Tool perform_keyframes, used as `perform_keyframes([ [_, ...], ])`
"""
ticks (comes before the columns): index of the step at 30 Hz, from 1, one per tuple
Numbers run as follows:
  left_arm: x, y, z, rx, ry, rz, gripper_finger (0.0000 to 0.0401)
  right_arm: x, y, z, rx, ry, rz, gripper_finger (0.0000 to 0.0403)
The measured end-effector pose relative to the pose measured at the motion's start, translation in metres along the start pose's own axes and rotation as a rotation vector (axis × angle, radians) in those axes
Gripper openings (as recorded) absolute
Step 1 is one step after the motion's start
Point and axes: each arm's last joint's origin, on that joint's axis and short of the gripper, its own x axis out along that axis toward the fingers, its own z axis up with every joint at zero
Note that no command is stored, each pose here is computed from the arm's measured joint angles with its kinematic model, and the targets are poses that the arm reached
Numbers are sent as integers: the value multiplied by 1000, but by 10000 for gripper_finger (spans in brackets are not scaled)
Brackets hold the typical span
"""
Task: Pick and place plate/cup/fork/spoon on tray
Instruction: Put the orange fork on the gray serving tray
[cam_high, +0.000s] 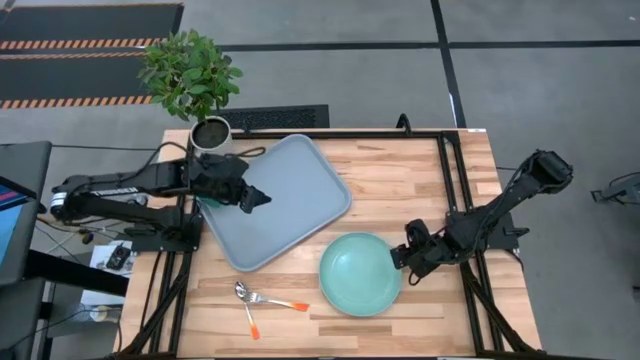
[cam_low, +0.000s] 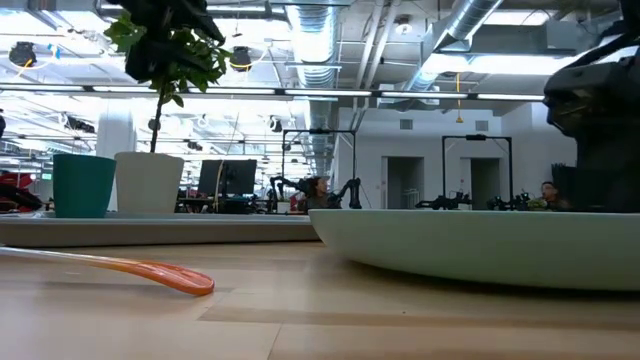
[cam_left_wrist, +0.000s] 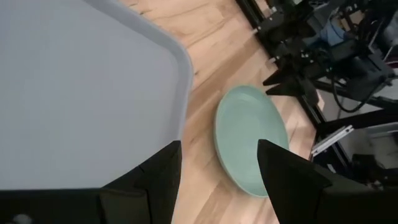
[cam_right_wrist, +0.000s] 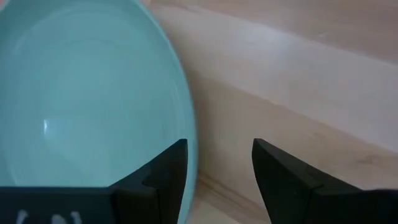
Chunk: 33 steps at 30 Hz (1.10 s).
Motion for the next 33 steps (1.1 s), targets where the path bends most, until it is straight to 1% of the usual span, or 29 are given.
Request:
perform_keyframes([
  [5, 11, 1, -9, -18, 2, 14, 197, 0, -1, 0, -15, -3, -10, 205],
  [9, 21, 3, -17, -27, 30, 21, 197, 1, -1, 0, -16, -3, -12, 205],
  [11, 25, 0, -16, -24, 24, 8, 197, 4, 0, -1, -18, -3, -18, 205],
  [13, 26, 3, -18, -23, 30, 34, 197, 8, 2, -3, -30, -1, -9, 204],
  [19, 29, 2, -17, -23, 23, 41, 197, 22, 8, -10, -53, 5, 7, 204],
  [24, 29, 2, -17, -20, 19, 33, 197, 24, 9, -10, -53, 4, 6, 192],
  [26, 28, 0, -17, 1, 29, 4, 197, 24, 8, -10, -54, 4, 4, 190],
  [28, 26, -3, -17, 45, 75, -66, 197, 23, 9, -10, -61, 4, 6, 189],
  [31, 18, -10, -22, 149, 206, -158, 197, 23, 9, -10, -61, 4, 5, 197],
  [33, 14, -16, -30, 222, 275, -167, 197, 23, 9, -10, -61, 4, 6, 208],
])
